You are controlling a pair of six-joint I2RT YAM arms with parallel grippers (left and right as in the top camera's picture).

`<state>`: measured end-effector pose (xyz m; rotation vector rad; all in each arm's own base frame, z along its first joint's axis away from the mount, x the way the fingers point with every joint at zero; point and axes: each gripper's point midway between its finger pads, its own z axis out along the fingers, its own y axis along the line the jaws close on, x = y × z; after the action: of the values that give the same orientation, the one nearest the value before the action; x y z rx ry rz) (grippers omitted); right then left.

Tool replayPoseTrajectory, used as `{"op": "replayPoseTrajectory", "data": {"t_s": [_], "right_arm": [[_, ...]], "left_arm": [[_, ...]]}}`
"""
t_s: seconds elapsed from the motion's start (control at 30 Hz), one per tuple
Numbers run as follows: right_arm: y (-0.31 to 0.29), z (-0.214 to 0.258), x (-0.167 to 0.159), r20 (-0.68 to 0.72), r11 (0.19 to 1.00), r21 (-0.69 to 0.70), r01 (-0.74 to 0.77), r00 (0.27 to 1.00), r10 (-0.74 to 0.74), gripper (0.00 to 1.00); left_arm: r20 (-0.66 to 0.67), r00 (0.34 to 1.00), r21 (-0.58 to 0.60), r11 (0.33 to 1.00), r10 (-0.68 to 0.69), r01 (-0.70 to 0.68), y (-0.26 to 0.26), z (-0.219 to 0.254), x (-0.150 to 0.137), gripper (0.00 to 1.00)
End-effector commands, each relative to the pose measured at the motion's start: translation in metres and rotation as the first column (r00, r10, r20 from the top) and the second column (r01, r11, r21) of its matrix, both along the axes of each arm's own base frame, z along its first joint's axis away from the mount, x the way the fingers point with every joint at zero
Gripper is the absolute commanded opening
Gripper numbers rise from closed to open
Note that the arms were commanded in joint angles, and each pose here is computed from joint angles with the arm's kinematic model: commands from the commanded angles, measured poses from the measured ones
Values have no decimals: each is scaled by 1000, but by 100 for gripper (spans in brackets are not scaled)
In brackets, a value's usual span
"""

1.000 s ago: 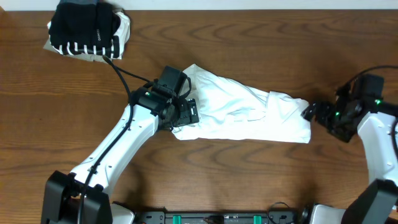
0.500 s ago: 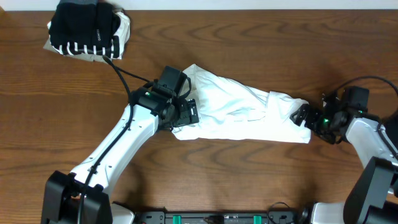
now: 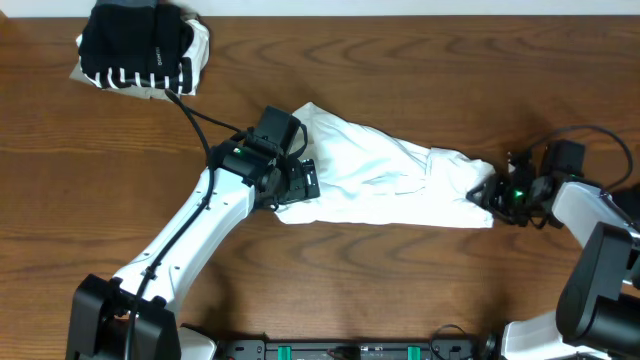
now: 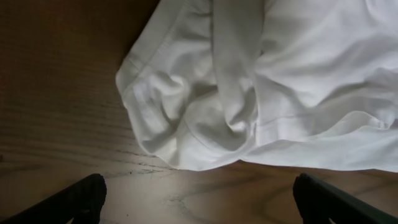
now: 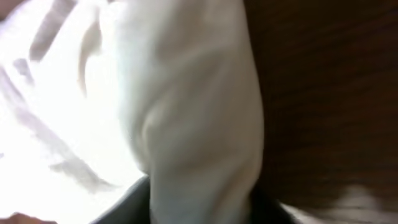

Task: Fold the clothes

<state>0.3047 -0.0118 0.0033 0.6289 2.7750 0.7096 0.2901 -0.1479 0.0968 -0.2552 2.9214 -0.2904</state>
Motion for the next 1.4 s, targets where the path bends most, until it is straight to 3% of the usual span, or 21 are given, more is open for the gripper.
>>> {"op": "replayPoseTrajectory", "data": {"t_s": [0.0,0.3,0.53,0.6,0.9,1.1,1.37], "right_arm": [[6,-2,-4,-11,999,35,-3,1000,3,4],[-30,16,11,-24,994,-19,111,993,-111,2],[-115,56,6,-131,891,-426,153,965,-228,1],[-123,71,6,-138,870,-463,172,955,-263,1],[-103,88,18,-148,840,-533,99,967,-208,1],[-77,94,28,-140,737,-676,14,979,-147,1],[-13,92,41,-127,732,-672,-113,991,36,2]], "left_arm": [[-5,1000,1,1000,10,-10,2,-1,-2,98],[-12,1000,5,1000,10,-10,2,-2,-4,98],[-7,1000,3,1000,10,-10,2,-2,-3,98],[-1,1000,-1,1000,10,-10,1,-1,-1,98],[7,1000,-4,1000,10,-10,0,-1,1,98],[5,1000,-4,1000,10,-10,1,-1,0,98],[-9,1000,3,1000,10,-10,2,-2,-3,98]]}}
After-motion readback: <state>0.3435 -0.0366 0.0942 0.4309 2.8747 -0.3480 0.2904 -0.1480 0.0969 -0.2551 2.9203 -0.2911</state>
